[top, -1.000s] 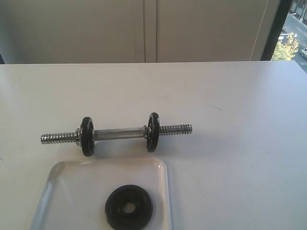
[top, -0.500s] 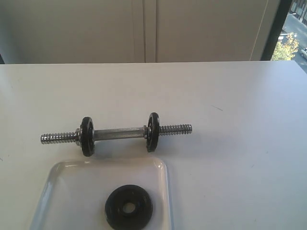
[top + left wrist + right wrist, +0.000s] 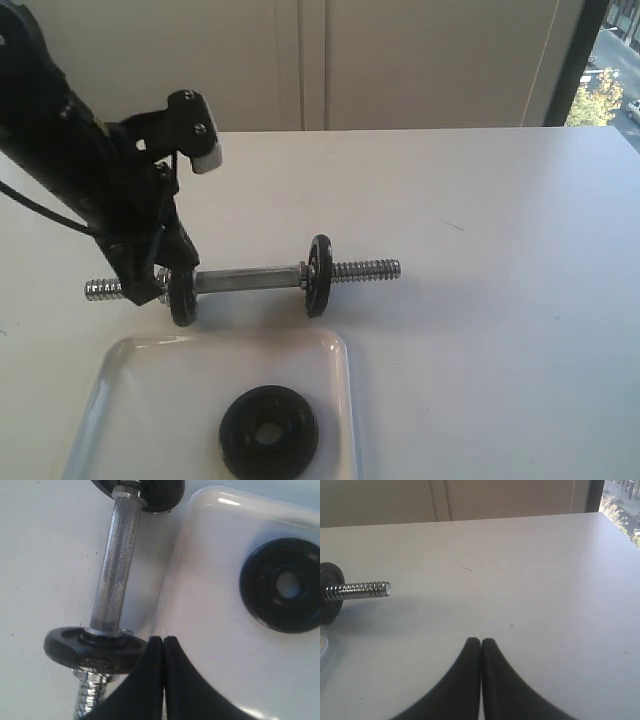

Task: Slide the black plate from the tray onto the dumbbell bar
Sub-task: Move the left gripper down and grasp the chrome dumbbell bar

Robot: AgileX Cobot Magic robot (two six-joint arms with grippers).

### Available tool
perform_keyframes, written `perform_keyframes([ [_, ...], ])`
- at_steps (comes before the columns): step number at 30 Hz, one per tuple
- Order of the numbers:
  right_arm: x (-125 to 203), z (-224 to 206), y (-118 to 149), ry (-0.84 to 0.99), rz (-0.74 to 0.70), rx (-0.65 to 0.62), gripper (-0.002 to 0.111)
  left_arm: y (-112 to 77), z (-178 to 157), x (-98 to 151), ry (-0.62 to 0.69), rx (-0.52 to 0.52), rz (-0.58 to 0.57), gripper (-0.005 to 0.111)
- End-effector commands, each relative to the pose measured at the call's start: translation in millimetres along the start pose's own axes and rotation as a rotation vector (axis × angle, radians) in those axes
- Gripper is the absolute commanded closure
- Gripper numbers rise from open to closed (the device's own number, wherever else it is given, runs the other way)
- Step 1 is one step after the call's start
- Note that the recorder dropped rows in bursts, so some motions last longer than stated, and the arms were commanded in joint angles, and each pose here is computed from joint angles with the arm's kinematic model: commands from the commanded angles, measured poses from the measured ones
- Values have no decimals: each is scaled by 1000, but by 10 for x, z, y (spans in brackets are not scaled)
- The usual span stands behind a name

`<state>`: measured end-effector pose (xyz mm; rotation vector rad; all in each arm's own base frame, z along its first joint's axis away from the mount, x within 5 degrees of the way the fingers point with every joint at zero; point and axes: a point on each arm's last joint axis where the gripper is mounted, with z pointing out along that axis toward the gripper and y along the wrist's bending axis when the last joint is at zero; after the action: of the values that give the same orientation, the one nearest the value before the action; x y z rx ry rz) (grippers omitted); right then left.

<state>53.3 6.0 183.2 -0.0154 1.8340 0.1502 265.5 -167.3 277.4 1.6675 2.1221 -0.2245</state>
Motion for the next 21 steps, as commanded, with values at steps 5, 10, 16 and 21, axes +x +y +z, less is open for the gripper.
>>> perform_keyframes([
  [5, 10, 1, -2, -4, -4, 0, 108, 106, 380, -122, -105, 12, 243, 92],
  [10, 10, 1, -2, -4, -4, 0, 108, 141, 514, -122, -112, 13, 274, 48],
  [16, 10, 1, -2, -4, -4, 0, 108, 222, 735, -95, -97, -14, 254, 43],
  [21, 10, 1, -2, -4, -4, 0, 108, 274, 892, -69, -86, -34, 240, 43],
])
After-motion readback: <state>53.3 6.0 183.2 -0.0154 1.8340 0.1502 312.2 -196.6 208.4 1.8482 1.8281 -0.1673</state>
